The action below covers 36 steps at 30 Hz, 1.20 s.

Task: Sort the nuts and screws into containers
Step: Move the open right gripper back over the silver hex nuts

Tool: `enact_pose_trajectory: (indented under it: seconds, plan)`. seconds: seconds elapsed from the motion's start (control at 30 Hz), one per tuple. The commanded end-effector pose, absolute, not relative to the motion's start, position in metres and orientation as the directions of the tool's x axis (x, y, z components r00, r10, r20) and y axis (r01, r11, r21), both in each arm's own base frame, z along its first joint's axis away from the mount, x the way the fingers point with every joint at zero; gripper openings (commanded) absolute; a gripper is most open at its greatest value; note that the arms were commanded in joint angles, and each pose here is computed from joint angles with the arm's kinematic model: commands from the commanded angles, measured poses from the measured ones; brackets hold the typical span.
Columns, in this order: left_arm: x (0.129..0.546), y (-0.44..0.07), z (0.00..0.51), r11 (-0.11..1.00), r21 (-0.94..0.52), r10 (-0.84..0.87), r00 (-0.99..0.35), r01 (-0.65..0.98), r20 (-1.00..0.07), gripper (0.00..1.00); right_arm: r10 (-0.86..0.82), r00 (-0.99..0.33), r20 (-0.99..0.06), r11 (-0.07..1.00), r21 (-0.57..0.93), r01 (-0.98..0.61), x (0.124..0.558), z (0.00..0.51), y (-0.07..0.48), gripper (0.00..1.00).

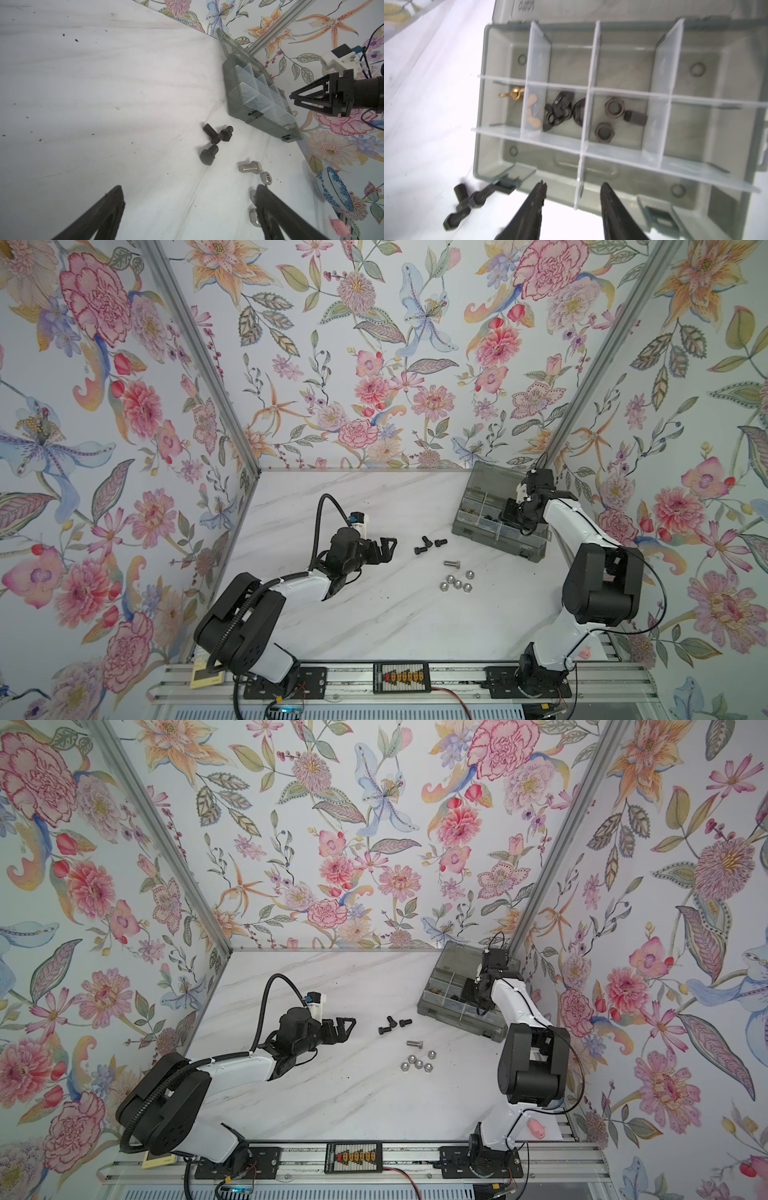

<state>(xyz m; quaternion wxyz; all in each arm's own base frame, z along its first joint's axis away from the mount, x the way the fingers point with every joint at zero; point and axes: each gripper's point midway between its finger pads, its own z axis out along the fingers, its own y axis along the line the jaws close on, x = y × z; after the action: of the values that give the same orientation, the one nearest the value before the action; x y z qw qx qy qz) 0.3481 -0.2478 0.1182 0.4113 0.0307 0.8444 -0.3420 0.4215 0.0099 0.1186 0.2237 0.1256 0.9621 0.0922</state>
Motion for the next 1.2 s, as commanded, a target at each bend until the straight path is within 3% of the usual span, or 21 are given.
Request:
enact_pose_trajectory:
  seconds: [0.0,0.47,1.17]
  plan:
    - [0.351,-0.247,0.12,0.754,-0.564,-0.243,-0.656,0.336,-0.715,0.99,0.235,-0.913,-0.334,0.959,0.234,0.162,0.389,0.102,0.035,0.48]
    - [0.351,-0.248,0.12,0.754,-0.563,-0.237,-0.659,0.338,-0.713,0.99,0.123,-0.973,-0.196,0.979,0.187,0.086,0.316,0.055,0.088,0.51]
    - [0.349,-0.248,0.119,0.752,-0.566,-0.238,-0.662,0.338,-0.711,0.99,0.101,-0.982,-0.158,0.985,0.153,0.076,0.306,0.032,0.106,0.51]
